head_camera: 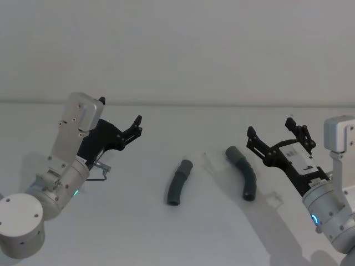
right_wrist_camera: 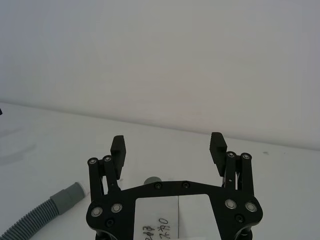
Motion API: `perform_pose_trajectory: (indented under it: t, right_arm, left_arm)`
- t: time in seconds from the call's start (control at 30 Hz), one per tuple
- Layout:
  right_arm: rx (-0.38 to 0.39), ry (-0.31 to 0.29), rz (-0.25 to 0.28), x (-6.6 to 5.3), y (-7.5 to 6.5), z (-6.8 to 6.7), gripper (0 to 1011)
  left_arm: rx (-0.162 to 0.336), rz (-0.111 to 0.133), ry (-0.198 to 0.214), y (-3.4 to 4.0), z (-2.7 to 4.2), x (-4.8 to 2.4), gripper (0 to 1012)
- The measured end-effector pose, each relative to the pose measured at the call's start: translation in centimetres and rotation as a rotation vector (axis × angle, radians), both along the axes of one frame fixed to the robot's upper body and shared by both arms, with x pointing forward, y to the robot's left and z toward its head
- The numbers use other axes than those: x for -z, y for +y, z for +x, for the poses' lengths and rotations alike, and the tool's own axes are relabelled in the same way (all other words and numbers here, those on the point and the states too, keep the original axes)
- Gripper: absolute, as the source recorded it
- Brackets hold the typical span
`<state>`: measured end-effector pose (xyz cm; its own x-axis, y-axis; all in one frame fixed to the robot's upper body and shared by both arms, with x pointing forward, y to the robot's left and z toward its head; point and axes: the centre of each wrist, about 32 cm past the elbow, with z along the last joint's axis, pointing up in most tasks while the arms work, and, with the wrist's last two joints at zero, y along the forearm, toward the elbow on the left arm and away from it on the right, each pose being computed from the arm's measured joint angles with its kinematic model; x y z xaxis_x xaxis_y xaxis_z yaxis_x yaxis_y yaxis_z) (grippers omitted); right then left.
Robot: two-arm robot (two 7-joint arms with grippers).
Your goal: Use both hands to pick up one end of the pipe from the table, align the ends, and insert them.
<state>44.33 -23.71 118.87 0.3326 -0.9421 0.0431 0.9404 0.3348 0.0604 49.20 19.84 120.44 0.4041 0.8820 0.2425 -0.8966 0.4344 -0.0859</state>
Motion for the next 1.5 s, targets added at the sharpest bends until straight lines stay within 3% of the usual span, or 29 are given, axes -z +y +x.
perform_pose_trajectory:
  t: [1.5]
  right_arm:
    - [0.000,0.000,0.000,0.00,0.00,0.00,1000]
  left_arm:
    - [0.000,0.000,0.000,0.00,0.00,0.00,1000]
